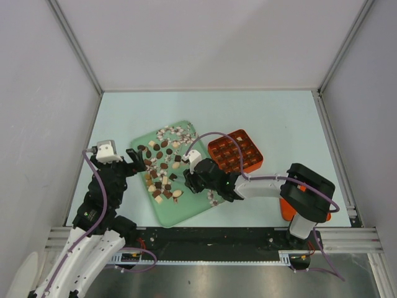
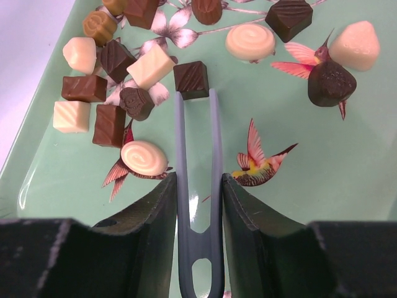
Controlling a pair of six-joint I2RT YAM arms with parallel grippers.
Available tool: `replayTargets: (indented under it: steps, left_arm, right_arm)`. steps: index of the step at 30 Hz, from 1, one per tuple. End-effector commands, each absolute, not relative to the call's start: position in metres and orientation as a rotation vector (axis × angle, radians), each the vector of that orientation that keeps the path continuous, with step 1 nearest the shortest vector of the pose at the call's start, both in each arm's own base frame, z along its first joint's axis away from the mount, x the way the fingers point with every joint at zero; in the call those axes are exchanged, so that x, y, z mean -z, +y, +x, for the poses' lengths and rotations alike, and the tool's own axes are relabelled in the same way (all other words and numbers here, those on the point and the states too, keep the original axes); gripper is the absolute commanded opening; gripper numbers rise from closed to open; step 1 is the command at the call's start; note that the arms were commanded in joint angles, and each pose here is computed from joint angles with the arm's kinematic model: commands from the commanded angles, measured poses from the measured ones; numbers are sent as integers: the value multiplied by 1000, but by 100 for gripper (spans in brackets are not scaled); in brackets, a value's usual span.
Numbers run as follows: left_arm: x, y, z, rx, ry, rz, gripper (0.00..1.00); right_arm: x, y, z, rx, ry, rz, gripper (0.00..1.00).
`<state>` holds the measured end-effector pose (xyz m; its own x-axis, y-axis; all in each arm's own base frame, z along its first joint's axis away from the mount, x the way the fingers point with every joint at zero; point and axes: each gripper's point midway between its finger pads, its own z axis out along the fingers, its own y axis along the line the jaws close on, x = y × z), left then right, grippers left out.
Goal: Pack the chocolate
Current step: Pick up the fake chocolate from the plate.
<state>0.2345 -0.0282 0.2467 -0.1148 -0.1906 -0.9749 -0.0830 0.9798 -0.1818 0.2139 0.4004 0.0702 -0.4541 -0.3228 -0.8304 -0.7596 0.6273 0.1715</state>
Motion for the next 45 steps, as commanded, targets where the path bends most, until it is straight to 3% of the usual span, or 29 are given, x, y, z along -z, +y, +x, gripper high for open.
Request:
replayTargets:
  steps: [1,45]
  left_arm:
    - [-250,-22,237,51,1670,-204,96]
    - [-251,-22,237,60,1664,-208,96]
  right_arm:
    - [-91,416,225,-725,1986,-805,38]
    - [-85,435,225,-637,1901,-878,41]
